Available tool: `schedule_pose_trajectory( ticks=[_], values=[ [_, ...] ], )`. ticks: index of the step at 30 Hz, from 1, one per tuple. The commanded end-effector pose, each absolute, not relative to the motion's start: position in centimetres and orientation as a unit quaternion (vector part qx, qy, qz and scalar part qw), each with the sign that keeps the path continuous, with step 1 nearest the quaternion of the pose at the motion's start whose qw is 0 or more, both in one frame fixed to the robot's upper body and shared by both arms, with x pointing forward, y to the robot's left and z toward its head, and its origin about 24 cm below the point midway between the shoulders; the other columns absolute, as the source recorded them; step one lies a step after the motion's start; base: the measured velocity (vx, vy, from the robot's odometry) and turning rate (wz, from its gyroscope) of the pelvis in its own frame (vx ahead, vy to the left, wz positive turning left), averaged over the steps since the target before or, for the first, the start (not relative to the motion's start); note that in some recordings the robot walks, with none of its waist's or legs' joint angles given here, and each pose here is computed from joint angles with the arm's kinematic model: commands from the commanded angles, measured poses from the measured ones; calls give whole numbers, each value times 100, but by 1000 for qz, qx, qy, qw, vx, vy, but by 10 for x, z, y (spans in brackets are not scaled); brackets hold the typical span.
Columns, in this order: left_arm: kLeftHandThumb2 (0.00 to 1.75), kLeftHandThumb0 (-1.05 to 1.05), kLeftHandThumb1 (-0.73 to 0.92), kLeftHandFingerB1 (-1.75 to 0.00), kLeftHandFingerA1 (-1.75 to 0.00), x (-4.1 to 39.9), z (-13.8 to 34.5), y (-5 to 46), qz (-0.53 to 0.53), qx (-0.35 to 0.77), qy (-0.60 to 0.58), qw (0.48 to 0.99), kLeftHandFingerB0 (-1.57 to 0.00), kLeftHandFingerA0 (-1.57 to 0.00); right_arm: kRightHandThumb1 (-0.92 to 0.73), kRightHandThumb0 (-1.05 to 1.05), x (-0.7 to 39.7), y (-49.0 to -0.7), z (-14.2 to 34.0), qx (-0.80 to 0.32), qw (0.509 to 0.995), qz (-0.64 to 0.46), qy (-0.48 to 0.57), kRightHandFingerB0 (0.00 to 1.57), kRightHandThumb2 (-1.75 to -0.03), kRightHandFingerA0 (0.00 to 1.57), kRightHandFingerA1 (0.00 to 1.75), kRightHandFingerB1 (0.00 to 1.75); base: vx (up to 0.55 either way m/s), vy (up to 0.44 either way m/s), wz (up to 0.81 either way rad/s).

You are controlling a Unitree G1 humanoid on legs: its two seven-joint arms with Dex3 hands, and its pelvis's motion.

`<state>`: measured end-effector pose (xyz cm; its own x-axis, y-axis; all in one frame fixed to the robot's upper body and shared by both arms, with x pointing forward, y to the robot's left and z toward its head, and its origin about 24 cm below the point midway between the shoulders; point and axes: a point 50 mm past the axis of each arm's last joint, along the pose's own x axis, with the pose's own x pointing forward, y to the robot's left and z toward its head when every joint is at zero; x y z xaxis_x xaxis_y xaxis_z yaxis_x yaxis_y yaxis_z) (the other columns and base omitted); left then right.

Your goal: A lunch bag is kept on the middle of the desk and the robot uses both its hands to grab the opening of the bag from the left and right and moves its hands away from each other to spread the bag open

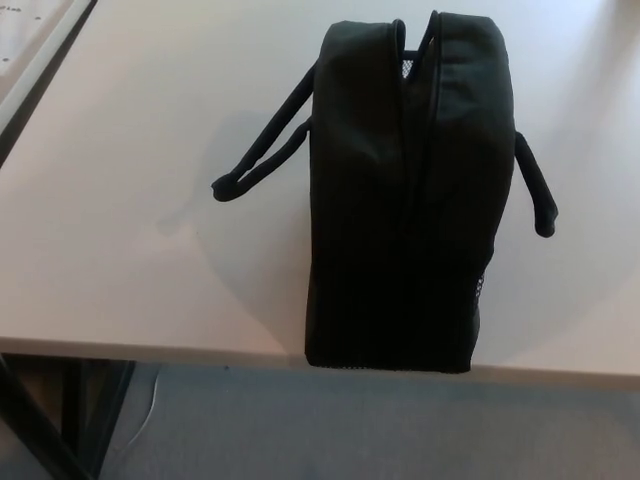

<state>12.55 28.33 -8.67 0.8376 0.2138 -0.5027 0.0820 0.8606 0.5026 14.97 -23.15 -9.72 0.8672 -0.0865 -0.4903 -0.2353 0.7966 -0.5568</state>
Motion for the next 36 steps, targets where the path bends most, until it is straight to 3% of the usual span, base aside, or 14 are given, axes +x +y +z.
schedule_pose_trajectory(
  ticks=[1, 18, 19, 24, 25, 31, 32, 36],
  values=[
    [93, -9, 50, -47, -62, 143, -25, 290, 12, 316, 23, 948, -11, -46, -48, -22, 164, -218, -49, -372, 925, 80, -18, 14, -90, 30, 55, 48, 0, 0, 0],
    [92, -11, 48, -47, -60, 142, -23, 291, 26, 323, 4, 946, -11, -41, -47, -23, 163, -217, -49, -378, 922, 76, -41, 16, -89, 34, 56, 48, 0, 0, 0],
    [92, -10, 48, -47, -59, 140, -24, 291, 27, 320, 2, 947, -11, -40, -66, -27, 163, -217, -49, -379, 921, 75, -44, 28, -60, 44, 41, 34, 0, 0, 0],
    [92, -10, 48, -48, -59, 140, -16, 291, 39, 321, -30, 946, -12, -40, -60, -25, 163, -217, -40, -366, 925, 36, -101, 33, -58, 45, 42, 37, 0, 0, 0],
    [92, -8, 47, -47, -58, 139, -12, 290, 54, 302, -46, 951, -11, -37, -58, -30, 163, -218, -34, -372, 919, 10, -127, 41, -57, 45, 41, 39, 0, 0, 0],
    [91, -8, 45, -47, -59, 132, 5, 284, 90, 274, -115, 951, -10, -38, -55, -32, 159, -222, -7, -384, 892, -63, -229, 36, -56, 49, 41, 36, 0, 0, 0],
    [57, -5, 60, -30, -43, 129, 13, 281, 115, 270, -157, 943, -23, -52, -57, -34, 156, -225, 5, -385, 885, -81, -249, 31, -58, 50, 41, 35, 0, 0, 0],
    [58, 2, 60, -29, -39, 124, 32, 276, 153, 273, -233, 921, -19, -45, -55, -29, 153, -231, 33, -360, 874, -102, -309, 26, -56, 44, 39, 34, 0, 0, 0]
  ],
)
